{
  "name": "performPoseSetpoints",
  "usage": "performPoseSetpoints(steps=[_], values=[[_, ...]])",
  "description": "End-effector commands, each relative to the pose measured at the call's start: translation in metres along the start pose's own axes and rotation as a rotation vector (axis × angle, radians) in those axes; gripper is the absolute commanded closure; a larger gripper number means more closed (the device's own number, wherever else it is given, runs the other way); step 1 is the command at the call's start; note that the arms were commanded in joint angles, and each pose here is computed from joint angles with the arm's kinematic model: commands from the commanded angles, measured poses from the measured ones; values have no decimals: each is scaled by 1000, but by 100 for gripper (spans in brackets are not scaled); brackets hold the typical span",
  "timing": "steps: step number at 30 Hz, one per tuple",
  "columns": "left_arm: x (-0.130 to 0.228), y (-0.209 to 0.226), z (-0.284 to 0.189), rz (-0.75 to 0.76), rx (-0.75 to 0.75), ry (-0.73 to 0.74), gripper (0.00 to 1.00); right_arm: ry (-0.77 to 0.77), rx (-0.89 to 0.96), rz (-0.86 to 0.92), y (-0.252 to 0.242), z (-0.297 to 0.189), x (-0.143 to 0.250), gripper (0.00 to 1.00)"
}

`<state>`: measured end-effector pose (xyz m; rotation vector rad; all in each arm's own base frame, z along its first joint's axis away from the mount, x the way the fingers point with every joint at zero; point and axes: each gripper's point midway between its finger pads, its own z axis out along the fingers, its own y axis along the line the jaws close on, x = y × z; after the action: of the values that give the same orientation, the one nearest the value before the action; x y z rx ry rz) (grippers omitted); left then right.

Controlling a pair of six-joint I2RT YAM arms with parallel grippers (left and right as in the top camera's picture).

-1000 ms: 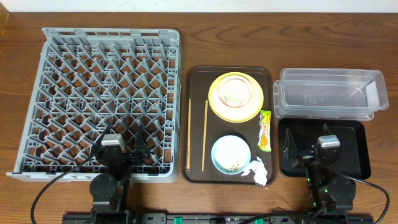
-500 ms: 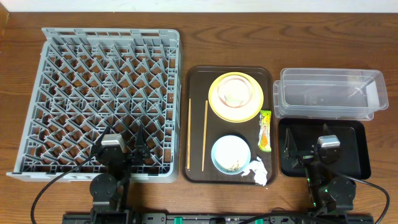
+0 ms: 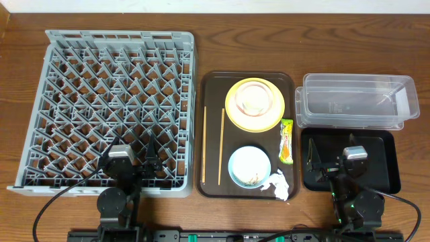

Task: Sort waste into correct bins and load items into the dishwasher
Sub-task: 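Move the left gripper over the tray toward the wooden chopsticks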

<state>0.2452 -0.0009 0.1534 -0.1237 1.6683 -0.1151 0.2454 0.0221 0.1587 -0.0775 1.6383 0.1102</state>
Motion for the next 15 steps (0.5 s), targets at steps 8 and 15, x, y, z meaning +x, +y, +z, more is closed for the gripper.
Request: performPoseSetpoints(steps=[8, 15], values=[[-76, -23, -31, -64, 69, 0, 7, 4, 8, 12, -2, 0, 1, 1], [-124, -56, -39, -99, 177, 228, 7, 4, 8, 12, -2, 0, 1, 1]])
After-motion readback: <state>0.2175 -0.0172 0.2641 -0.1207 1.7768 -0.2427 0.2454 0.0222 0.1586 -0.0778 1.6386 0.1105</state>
